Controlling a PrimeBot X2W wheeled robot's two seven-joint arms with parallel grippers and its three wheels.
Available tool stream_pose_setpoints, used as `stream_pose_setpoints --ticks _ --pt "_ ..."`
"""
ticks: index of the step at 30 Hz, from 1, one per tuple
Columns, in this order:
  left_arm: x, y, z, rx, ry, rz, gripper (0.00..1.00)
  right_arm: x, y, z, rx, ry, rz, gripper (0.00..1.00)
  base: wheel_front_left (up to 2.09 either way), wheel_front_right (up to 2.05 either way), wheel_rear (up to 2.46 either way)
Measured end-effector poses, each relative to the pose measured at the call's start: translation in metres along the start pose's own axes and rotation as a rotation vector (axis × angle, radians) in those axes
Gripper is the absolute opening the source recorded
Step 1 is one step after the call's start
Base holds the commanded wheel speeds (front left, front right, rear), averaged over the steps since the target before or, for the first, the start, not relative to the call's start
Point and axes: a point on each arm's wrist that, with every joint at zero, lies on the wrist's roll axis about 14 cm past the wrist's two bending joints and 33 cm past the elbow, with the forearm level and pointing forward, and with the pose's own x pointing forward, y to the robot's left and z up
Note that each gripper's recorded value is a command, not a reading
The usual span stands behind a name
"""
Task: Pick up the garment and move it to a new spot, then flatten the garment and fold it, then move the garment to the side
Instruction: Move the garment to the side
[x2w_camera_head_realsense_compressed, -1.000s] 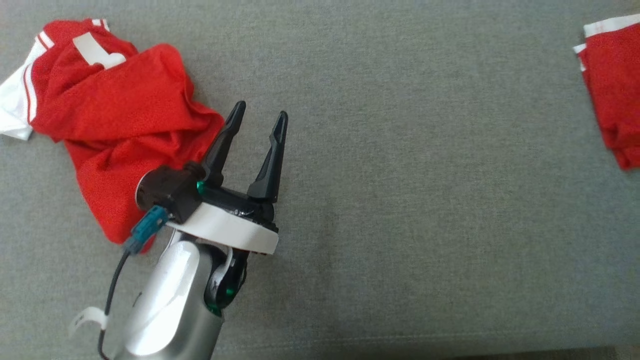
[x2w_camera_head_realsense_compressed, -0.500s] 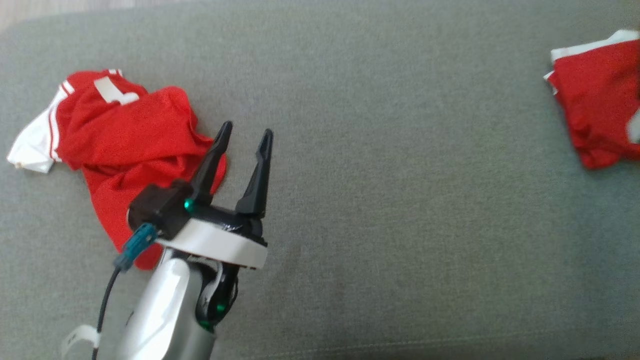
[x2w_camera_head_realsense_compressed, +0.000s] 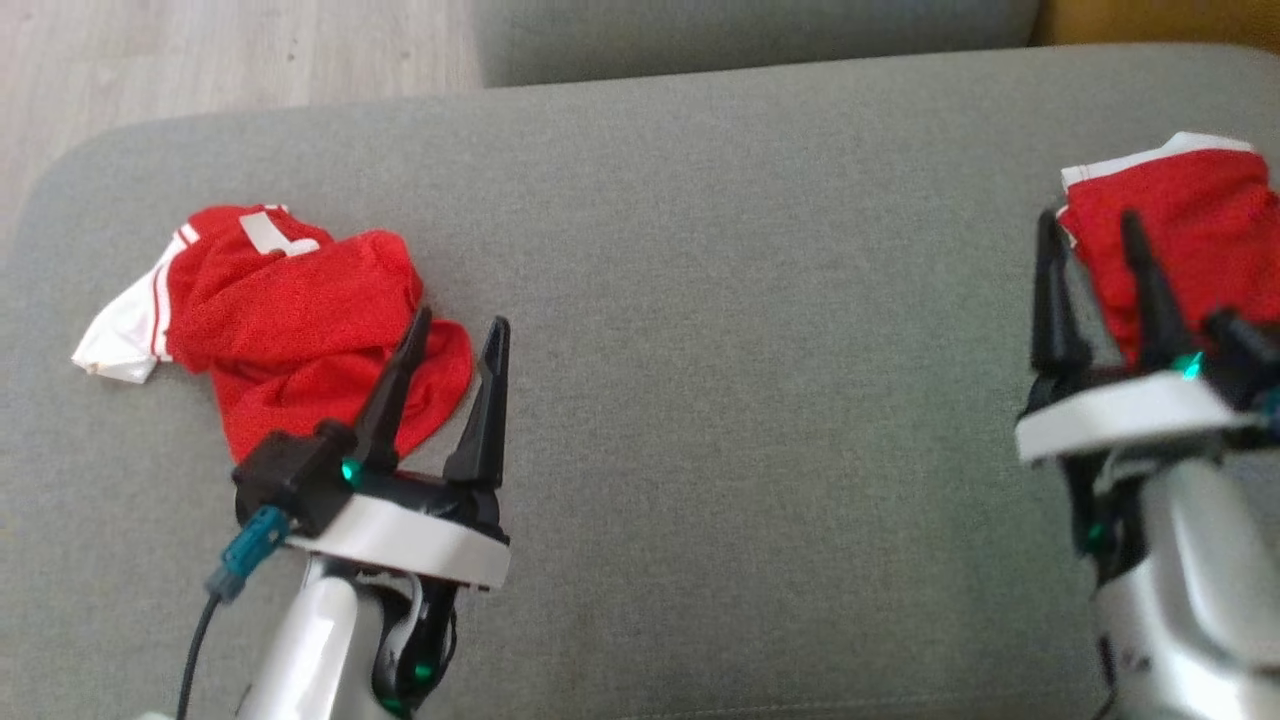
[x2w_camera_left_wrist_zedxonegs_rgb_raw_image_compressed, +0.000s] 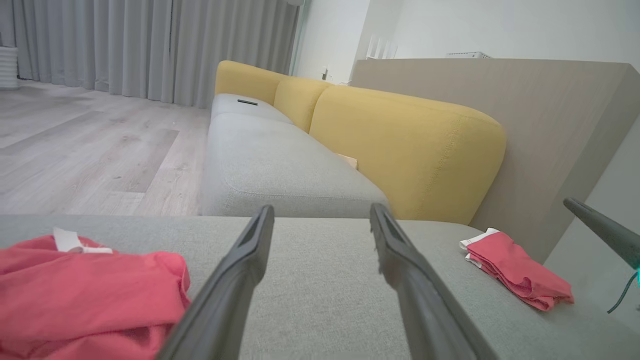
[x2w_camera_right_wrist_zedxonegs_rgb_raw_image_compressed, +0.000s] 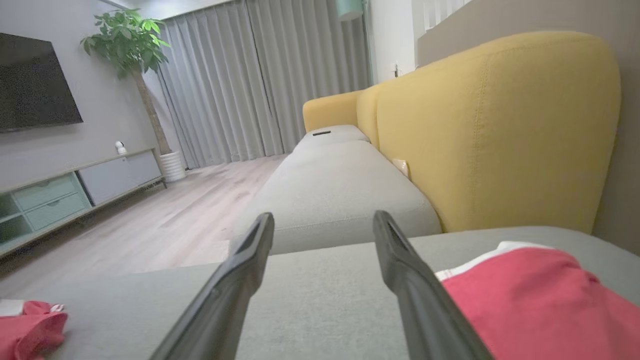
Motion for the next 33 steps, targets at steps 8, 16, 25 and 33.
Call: stream_pose_setpoints --ticks 8,16,25,33 --pt "-0.018 0.003 -0.003 -0.001 0.017 0.026 1.0 -0.038 0.009 -0.024 0.021 0.037 -0.019 1.0 0.0 0.0 0.0" --pt "-0.029 0.006 -0.008 -0.006 0.034 0.05 1.0 -0.052 0.013 -0.028 0.024 0.039 -0.022 1.0 0.0 0.0 0.0" --pt "-0.027 0.004 -0.002 -0.005 0.015 0.043 1.0 -0.052 0.014 -0.025 0.031 0.028 -0.02 1.0 0.0 0.0 0.0" --pt "-0.027 0.003 -0.001 -0.005 0.013 0.039 1.0 -0.053 0.014 -0.023 0.03 0.021 -0.02 1.0 0.0 0.0 0.0"
